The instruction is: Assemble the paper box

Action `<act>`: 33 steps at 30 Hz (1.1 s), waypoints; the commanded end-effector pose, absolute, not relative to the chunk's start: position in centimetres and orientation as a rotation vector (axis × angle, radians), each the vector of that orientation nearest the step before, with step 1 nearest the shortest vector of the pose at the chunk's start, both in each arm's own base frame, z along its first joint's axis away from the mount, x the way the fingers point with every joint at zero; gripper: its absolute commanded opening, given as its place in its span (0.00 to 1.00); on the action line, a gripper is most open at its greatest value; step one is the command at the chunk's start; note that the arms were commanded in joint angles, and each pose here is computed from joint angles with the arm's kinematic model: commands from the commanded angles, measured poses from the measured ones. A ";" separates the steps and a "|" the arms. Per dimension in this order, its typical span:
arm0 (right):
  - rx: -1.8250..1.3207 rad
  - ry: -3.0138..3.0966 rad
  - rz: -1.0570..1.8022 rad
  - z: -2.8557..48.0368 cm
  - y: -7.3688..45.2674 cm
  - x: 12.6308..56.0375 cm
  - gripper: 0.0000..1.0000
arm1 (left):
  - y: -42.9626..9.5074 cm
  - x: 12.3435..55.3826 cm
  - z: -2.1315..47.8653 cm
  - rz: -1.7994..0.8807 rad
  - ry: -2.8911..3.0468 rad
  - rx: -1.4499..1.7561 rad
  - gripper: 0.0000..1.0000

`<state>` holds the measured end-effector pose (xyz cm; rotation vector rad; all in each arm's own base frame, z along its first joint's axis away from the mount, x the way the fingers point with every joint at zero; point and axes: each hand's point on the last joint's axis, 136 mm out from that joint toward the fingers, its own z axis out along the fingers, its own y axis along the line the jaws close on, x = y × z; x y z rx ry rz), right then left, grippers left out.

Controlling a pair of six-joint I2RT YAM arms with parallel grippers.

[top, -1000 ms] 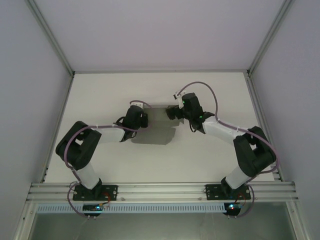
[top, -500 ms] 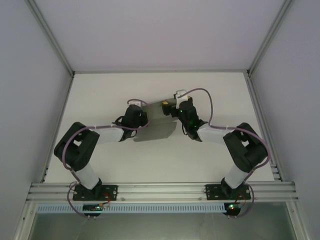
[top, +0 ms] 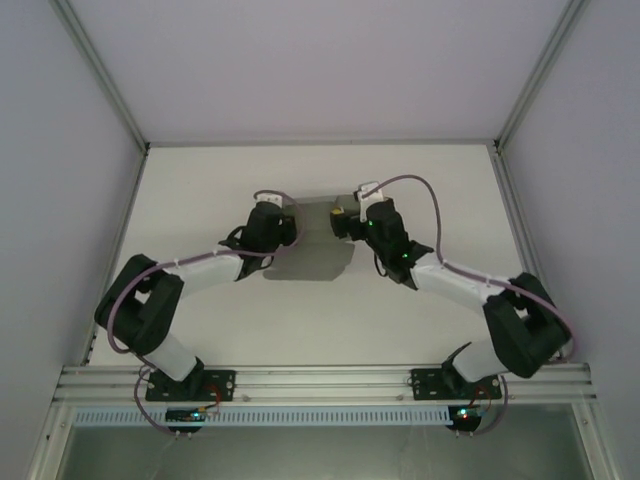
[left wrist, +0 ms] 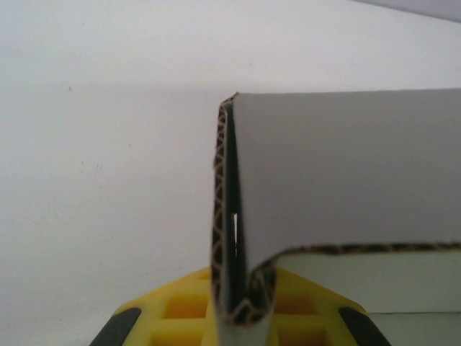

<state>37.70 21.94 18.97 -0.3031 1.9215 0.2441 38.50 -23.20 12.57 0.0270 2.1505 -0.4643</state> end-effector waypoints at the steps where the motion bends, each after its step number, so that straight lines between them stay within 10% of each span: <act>1: -0.346 2.097 0.123 16.3 19.4 35.2 0.99 | -22.5 39.2 15.4 -0.415 2.092 0.024 0.00; 33: -0.350 2.133 0.148 14.1 16.6 34.8 0.99 | -22.5 38.7 14.6 -0.433 2.116 0.115 0.00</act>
